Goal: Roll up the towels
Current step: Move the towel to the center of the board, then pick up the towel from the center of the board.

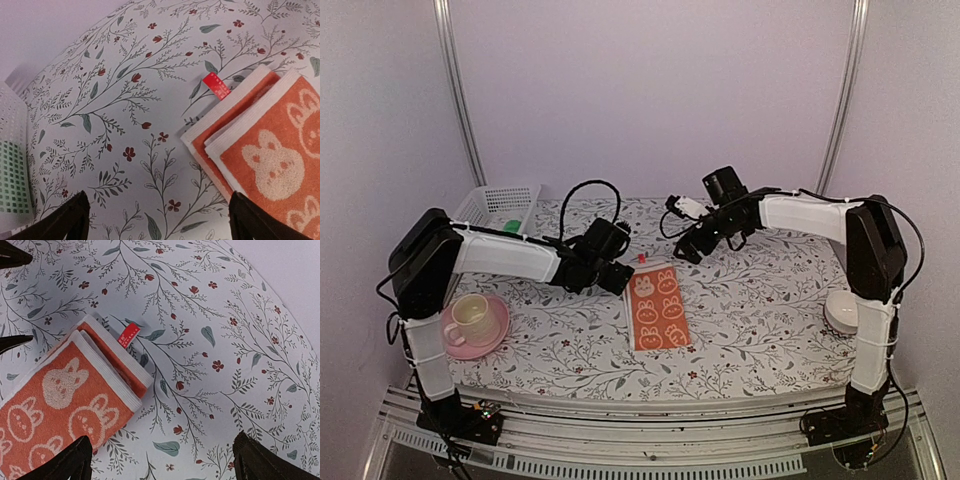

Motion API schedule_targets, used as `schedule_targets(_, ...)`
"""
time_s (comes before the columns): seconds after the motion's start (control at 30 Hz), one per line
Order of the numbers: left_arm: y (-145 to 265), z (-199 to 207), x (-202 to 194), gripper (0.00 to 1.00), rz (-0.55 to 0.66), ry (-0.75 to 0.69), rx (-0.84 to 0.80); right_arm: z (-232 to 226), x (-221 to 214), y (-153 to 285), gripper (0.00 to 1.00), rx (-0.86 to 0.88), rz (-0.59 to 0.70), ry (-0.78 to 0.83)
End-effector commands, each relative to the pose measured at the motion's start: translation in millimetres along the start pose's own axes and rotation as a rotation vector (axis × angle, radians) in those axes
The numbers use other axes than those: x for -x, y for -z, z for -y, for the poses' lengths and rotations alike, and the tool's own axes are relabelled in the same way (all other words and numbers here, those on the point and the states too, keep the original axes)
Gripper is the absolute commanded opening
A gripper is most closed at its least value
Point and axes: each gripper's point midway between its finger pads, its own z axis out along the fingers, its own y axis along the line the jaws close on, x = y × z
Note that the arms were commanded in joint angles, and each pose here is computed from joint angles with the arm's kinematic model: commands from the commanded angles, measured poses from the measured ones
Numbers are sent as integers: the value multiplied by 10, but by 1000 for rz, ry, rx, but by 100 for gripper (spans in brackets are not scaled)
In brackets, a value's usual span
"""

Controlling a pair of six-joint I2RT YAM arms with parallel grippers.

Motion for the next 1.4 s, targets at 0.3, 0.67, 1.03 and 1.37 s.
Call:
schedule_targets(0.3, 120, 3, -96, 97, 70, 20, -33, 157, -323, -826, 99, -197, -174, 15)
schedule_targets(0.67, 610, 450, -321, 97, 216, -334, -129, 559, -425, -948, 99, -289, -208, 30)
schedule_targets(1.03, 1178, 1110, -227, 96, 500, -723, -314, 385, 499, 398, 99, -159, 69, 117)
schedule_targets(1.37, 851, 1569, -491, 78, 378, -1004, -431, 657, 175, 1343, 99, -136, 164, -36)
